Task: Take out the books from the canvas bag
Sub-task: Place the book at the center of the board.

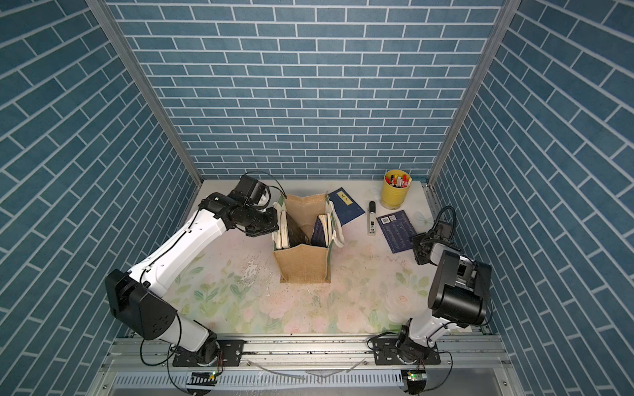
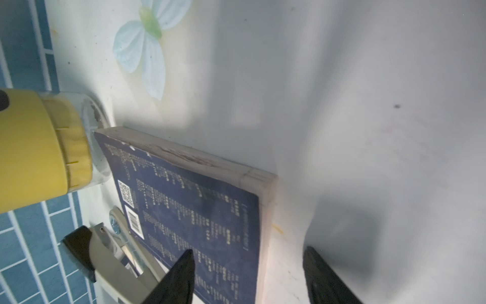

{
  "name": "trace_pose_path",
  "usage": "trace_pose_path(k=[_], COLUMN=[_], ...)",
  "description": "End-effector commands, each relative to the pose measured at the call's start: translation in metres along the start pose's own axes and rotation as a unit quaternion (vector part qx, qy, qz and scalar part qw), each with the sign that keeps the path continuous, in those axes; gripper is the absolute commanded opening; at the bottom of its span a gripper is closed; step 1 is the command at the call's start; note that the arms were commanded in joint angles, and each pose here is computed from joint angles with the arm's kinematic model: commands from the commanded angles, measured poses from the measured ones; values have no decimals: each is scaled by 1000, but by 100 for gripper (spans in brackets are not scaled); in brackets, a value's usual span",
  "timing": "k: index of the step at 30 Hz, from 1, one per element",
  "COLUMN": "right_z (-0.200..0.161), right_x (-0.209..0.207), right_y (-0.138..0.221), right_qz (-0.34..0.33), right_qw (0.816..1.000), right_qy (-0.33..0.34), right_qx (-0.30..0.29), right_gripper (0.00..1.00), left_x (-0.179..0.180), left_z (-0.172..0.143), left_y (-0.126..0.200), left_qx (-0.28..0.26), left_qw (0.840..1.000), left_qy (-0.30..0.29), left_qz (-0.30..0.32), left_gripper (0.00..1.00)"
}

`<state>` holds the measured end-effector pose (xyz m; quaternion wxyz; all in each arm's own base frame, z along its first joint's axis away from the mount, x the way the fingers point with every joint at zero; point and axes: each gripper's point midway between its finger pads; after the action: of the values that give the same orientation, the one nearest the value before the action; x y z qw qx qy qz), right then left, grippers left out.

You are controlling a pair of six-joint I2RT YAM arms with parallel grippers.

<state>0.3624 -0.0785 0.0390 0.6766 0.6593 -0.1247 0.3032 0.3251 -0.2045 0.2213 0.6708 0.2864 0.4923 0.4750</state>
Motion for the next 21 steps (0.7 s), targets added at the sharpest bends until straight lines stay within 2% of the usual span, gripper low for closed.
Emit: trace_pose_path(k=[1, 7, 13, 17, 21], right_z=[-2, -36, -106, -158, -204], right_x=[-19, 49, 118, 156, 176], right_y=[31, 100, 145, 163, 183], right_qz=[-64, -14, 44, 66, 49], right_qw=[998, 993, 965, 927, 877], right_qy=[5, 119, 251, 354, 458], right_qx=[-15, 5, 57, 110, 138], right_gripper=[73, 72, 69, 65, 64], left_x=[5, 5, 5, 4, 4], left_z=[3, 1, -1, -1, 0], left_y=[-14, -17, -17, -18, -19], left_qx=[2, 7, 10, 10, 10], left_qw=[1000, 1000, 1000, 1000, 1000], left_qy=[4, 5, 2, 5, 9], left_qz=[14, 12, 10, 7, 7], left_gripper=[5, 5, 5, 5, 5])
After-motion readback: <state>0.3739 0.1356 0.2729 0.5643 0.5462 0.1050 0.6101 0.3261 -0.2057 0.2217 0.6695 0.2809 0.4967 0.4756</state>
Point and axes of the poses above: each gripper's point midway between its finger pads, its own y axis back along the fingers, its own x axis along the line the jaws close on, z = x × y, and after that the axes turned 6 degrees about -y, right-handed
